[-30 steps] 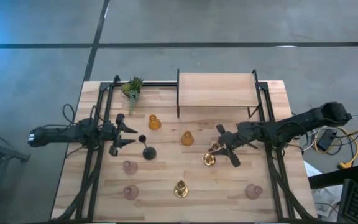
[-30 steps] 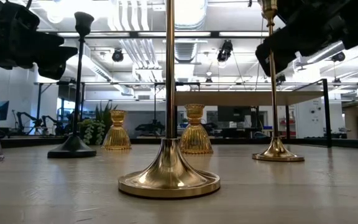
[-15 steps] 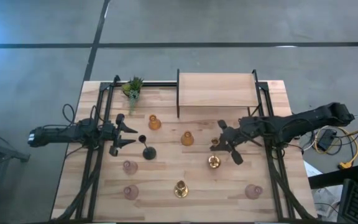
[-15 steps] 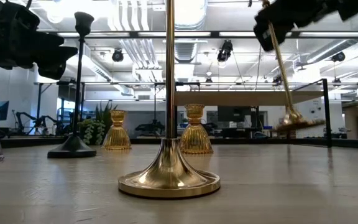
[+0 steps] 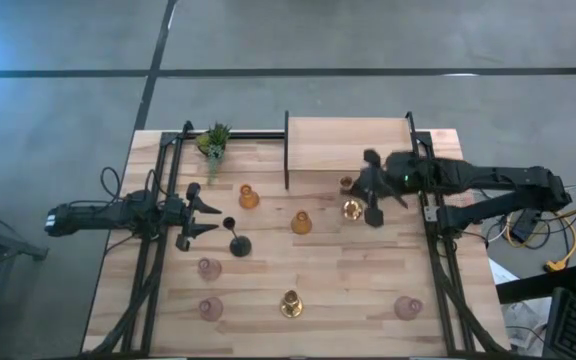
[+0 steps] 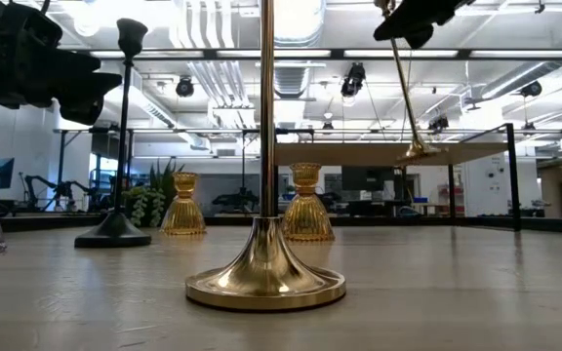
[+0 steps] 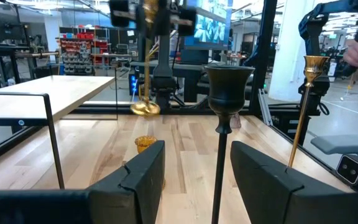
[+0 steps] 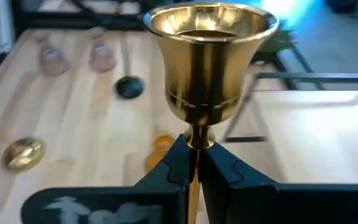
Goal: Pick & Place candle stick holders
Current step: Put the top gold candle holder on the shelf
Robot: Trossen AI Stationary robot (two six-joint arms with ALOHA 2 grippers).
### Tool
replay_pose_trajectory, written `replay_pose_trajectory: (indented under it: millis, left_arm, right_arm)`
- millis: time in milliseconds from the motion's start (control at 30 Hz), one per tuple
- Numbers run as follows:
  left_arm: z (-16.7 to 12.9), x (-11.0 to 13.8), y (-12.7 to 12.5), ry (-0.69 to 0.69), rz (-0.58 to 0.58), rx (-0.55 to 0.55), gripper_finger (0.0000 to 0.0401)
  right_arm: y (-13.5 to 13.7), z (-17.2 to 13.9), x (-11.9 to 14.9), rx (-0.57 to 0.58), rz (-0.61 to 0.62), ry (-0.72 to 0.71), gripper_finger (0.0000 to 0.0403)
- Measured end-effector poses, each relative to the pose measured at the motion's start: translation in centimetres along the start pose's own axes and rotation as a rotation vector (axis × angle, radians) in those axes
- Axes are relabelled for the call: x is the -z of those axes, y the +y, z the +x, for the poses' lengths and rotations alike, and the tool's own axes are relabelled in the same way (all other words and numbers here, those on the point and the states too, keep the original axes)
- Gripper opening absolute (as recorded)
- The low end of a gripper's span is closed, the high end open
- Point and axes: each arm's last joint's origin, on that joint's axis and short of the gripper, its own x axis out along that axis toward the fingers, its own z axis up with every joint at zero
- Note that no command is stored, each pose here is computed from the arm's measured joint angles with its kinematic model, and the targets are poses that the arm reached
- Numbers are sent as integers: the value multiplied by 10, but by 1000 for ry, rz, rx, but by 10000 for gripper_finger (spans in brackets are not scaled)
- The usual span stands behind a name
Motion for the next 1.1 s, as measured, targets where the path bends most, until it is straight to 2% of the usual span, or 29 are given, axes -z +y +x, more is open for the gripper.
replay_pose_trajectory:
  millis: [233, 433, 700, 933, 1033, 1100]
  left_arm:
    - [0, 0, 0, 0, 0, 0, 188]
    - [0, 0, 0, 0, 0, 0, 188]
    - [0, 0, 0, 0, 0, 0, 188]
    - [0, 0, 0, 0, 0, 0, 188]
    - [0, 0, 0, 0, 0, 0, 188]
    - [0, 0, 0, 1, 0, 0, 188]
  right_arm:
    - [-37, -27, -26, 119, 22, -42, 12]
    - [-68, -42, -32, 258, 72, -86, 12]
    - [-106, -47, -30, 272, 121, -244, 12]
    - [-140, -41, -10, 308, 236, -197, 12]
    - [-154, -43, -3, 362, 285, -185, 12]
    - [-163, -49, 0, 443, 318, -197, 12]
